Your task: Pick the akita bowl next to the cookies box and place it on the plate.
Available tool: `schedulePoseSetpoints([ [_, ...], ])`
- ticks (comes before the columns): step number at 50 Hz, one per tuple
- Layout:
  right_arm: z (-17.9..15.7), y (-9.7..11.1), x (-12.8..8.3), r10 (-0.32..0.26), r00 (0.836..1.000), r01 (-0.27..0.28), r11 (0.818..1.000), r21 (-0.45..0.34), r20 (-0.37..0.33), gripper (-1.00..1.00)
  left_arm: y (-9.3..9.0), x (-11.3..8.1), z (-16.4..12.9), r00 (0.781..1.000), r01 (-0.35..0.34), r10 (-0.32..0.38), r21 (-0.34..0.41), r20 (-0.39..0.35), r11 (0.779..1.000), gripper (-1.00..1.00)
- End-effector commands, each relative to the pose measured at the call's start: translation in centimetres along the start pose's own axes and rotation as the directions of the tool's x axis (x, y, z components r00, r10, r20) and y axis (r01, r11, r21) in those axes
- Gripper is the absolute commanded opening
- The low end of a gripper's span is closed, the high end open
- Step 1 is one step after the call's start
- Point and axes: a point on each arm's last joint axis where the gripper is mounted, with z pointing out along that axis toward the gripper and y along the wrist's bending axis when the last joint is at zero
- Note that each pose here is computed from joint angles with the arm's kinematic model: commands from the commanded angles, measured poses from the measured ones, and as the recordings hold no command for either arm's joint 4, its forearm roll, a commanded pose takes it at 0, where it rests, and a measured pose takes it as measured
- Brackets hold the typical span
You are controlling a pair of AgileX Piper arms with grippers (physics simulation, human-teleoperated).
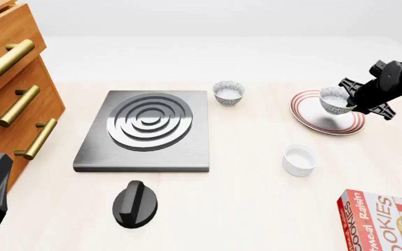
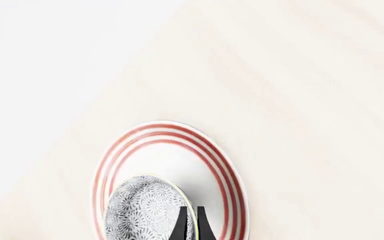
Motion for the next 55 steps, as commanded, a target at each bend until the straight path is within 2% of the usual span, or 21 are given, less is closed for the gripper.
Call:
schedulePoseSetpoints([
  [1,0.4,0.6,-0.3,0.007,1.000,-0.007,1.000,-0.007,0.000,-1.00,0.0,0.0,0.0,1.000,0.000,0.000,0.000,0.000,1.000,1.00],
  [34,2.3,0.8,0.3,-0.011,1.000,0.011,1.000,-0.002,-0.022,-1.00,0.0,0.0,0.0,1.000,0.000,0.000,0.000,0.000,1.000,1.00],
  [48,2.5,0.1,0.2,-0.018,1.000,0.018,1.000,0.009,-0.021,-1.00,0.0,0.0,0.0,1.000,0.000,0.000,0.000,0.000,1.000,1.00],
  [49,2.5,0.1,0.2,-0.018,1.000,0.018,1.000,0.009,-0.022,1.00,0.0,0.0,0.0,1.000,0.000,0.000,0.000,0.000,1.000,1.00],
  [55,2.1,0.0,0.0,-0.011,1.000,0.011,1.000,0.008,-0.015,1.00,0.0,0.0,0.0,1.000,0.000,0.000,0.000,0.000,1.000,1.00],
])
